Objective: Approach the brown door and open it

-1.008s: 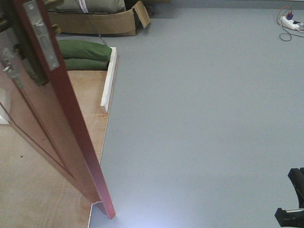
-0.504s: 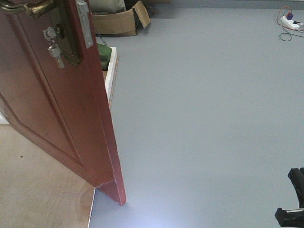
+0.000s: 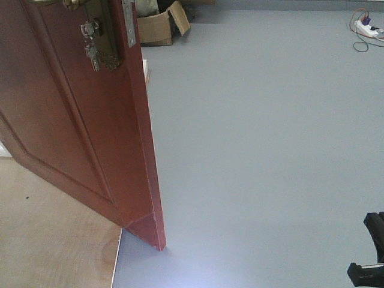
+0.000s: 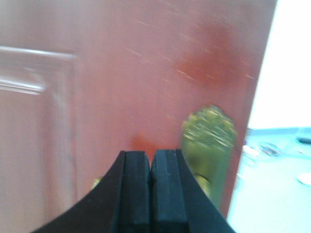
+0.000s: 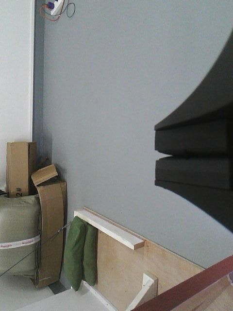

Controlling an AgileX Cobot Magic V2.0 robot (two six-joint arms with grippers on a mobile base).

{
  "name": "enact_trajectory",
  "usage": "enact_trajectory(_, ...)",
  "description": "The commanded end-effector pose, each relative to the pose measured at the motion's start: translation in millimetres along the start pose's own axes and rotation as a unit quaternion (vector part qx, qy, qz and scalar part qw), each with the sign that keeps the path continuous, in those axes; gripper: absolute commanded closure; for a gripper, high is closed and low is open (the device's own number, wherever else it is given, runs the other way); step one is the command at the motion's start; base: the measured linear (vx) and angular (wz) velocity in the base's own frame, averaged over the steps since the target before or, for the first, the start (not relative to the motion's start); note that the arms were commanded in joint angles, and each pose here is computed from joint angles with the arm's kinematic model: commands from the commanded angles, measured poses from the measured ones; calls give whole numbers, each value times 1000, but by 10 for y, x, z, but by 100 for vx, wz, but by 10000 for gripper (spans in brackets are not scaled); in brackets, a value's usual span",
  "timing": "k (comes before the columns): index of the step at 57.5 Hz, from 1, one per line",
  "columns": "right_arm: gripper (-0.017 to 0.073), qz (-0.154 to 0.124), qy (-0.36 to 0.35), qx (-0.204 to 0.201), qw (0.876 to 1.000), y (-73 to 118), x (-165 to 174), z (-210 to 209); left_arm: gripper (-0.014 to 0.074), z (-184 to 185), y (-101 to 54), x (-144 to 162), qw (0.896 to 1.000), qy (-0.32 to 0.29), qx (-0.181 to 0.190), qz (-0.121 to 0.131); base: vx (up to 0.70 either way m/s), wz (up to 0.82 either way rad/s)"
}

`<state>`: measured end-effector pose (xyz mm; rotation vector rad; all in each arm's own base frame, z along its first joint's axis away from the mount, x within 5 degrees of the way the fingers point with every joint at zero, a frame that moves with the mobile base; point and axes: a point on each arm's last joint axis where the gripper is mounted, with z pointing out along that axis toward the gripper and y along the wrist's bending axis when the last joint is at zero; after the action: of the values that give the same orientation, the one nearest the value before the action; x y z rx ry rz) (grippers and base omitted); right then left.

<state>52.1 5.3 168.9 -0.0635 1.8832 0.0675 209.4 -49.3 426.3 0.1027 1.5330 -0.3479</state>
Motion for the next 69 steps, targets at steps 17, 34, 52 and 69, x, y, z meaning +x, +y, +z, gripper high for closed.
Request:
enact_trajectory(17, 559, -7, -40, 4, 999, -7, -62, -2, 597, -51, -10, -152, 999, -32, -10, 0, 0, 0)
enact_trajectory(34, 559, -7, -40, 4, 999, -7, -62, -2, 597, -51, -10, -152, 999, -32, -10, 0, 0, 0)
enact_trajectory(52, 559, -7, -40, 4, 999, -7, -62, -2, 597, -51, -10, -152, 999, -32, -10, 0, 0, 0)
enact_trajectory(69, 559, -7, -41, 4, 999, -7, -65, -3, 597, -51, -10, -152, 999, -32, -10, 0, 0, 0)
